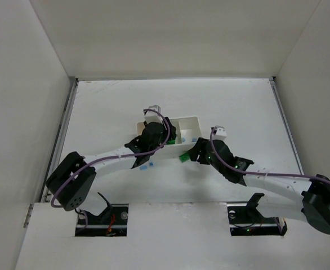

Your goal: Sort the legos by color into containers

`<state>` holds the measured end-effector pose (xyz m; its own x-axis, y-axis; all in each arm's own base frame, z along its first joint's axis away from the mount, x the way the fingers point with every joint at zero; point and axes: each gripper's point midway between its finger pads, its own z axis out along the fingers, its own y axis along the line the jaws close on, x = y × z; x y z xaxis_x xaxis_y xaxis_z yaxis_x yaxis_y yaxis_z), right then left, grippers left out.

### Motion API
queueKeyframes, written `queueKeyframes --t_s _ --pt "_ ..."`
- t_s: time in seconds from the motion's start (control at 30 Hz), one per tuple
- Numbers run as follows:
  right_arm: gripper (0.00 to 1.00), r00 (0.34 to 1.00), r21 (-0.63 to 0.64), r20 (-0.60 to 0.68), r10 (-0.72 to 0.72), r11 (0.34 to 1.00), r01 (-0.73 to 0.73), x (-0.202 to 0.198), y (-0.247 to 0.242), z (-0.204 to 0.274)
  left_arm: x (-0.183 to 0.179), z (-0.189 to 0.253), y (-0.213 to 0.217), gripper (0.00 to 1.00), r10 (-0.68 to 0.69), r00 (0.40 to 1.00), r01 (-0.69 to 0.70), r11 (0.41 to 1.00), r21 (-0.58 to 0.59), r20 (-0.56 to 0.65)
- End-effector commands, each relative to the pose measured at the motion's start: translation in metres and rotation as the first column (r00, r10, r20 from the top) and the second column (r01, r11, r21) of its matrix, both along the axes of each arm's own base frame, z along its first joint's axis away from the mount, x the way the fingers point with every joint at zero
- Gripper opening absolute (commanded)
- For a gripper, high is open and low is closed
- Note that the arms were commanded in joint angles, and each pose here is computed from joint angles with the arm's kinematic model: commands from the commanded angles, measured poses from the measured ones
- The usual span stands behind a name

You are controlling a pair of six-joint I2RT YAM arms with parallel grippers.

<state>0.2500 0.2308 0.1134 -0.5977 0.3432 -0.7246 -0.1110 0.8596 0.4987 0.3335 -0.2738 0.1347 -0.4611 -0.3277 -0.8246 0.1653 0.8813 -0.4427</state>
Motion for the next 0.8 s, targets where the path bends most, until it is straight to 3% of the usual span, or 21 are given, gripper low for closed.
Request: queueKeyframes --t_s 0.0,0.1,0.27,0.37,0.6,0.77 --pt "0.64 1.000 -0.061 -0.022 -0.008 0.998 0.006 -0.003 -0.001 -0.010 0.002 0.042 -0.001 0.53 -0.006 0.997 0.013 0.997 -0.081 0.082" --pt "0.65 0.998 -0.084 -0.052 -0.025 0.996 0.021 -0.001 0.004 -0.021 -0.007 0.046 0.011 0.54 0.002 0.996 0.008 0.995 -0.102 0.094" --pt "0.81 0.996 -0.116 -0.080 -0.046 0.993 0.037 0.007 0.021 -0.033 -0.032 0.048 0.038 0.54 0.015 0.994 -0.001 0.992 -0.128 0.112" --pt "0.84 0.995 -0.128 -0.086 -0.056 0.991 0.044 0.014 0.032 -0.037 -0.049 0.043 0.060 0.54 0.037 0.994 -0.023 0.990 -0.137 0.100" --pt "0.78 0.991 -0.260 -0.074 -0.107 0.962 0.085 0.031 0.043 -0.054 -0.079 0.011 0.119 0.48 0.130 0.990 -0.127 0.990 -0.060 0.053" --pt "0.73 0.982 -0.440 -0.046 -0.182 0.887 0.144 0.028 0.022 -0.070 -0.095 -0.018 0.150 0.46 0.205 0.979 -0.206 0.978 -0.024 -0.016"
